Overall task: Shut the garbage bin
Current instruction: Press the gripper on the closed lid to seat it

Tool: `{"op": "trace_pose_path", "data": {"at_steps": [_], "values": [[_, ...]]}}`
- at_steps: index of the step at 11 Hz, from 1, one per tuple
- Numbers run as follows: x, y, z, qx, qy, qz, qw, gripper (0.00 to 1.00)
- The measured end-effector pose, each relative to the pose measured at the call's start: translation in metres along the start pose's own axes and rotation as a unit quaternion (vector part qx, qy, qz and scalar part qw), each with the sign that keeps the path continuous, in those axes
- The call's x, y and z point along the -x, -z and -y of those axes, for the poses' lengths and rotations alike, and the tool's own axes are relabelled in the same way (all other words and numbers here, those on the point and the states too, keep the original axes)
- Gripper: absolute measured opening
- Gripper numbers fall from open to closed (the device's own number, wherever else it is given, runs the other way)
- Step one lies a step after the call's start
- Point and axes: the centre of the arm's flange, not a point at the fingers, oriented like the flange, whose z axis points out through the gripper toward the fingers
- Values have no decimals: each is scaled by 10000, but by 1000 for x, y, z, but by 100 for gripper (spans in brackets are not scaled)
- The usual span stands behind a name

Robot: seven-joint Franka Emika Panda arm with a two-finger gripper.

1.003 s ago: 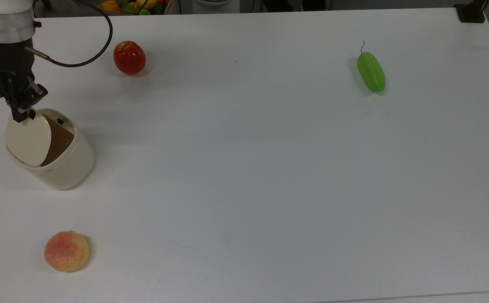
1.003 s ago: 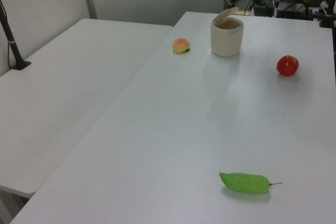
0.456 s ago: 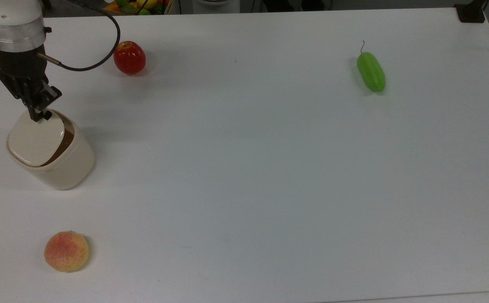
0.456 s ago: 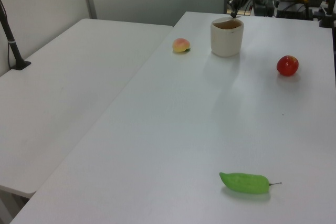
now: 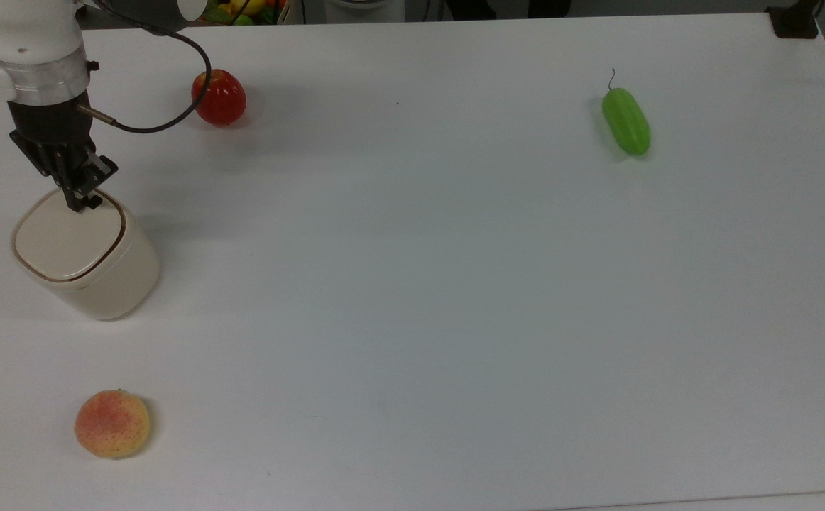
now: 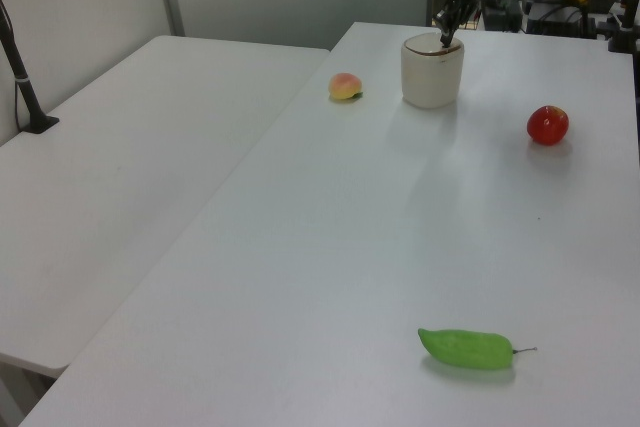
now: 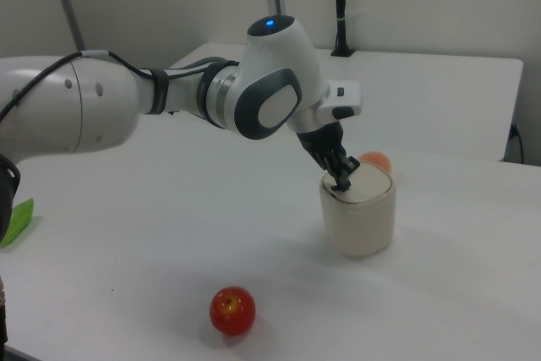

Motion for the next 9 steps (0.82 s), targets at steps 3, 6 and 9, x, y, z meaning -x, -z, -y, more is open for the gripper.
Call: {"op": "trace_pose_path", "data": {"at_steps": [3,6,9], "values": [[1,-4,0,3,2,29,10000,1],[1,-6,0,3,3,41,10000,1],[1,-6,0,3,3,42,10000,1]]}}
